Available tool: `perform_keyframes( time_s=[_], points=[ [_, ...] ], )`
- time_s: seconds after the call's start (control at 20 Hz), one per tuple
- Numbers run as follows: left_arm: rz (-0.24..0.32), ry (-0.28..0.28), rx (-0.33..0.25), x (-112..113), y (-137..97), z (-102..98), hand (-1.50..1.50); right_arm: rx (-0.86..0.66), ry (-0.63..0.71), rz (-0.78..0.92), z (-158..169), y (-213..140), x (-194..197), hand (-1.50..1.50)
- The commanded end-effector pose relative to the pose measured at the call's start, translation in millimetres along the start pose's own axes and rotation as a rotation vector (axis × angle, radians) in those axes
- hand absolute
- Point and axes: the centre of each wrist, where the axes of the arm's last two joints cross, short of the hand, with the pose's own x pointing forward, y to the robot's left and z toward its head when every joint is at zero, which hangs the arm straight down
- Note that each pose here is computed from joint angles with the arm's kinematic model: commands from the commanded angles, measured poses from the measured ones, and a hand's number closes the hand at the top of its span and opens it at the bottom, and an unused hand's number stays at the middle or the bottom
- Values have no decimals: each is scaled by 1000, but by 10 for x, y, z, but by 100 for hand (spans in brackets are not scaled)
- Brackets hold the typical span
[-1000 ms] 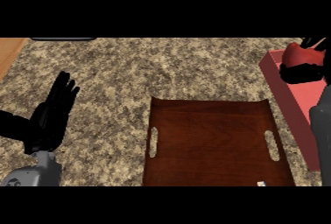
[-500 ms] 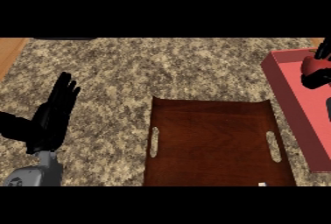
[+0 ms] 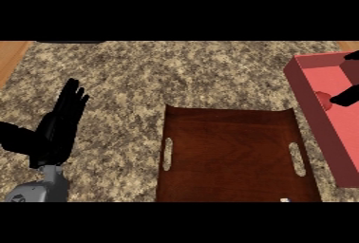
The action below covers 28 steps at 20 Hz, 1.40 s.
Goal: Pick the bell pepper from the tray and place it in the cardboard box
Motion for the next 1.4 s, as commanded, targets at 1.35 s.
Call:
perform_keyframes(
  time_s=[1.35],
  points=[
    [-3,0,30,116,258,17,0,-512,-53,-1144,383,-512,-1366,-150]
  ],
)
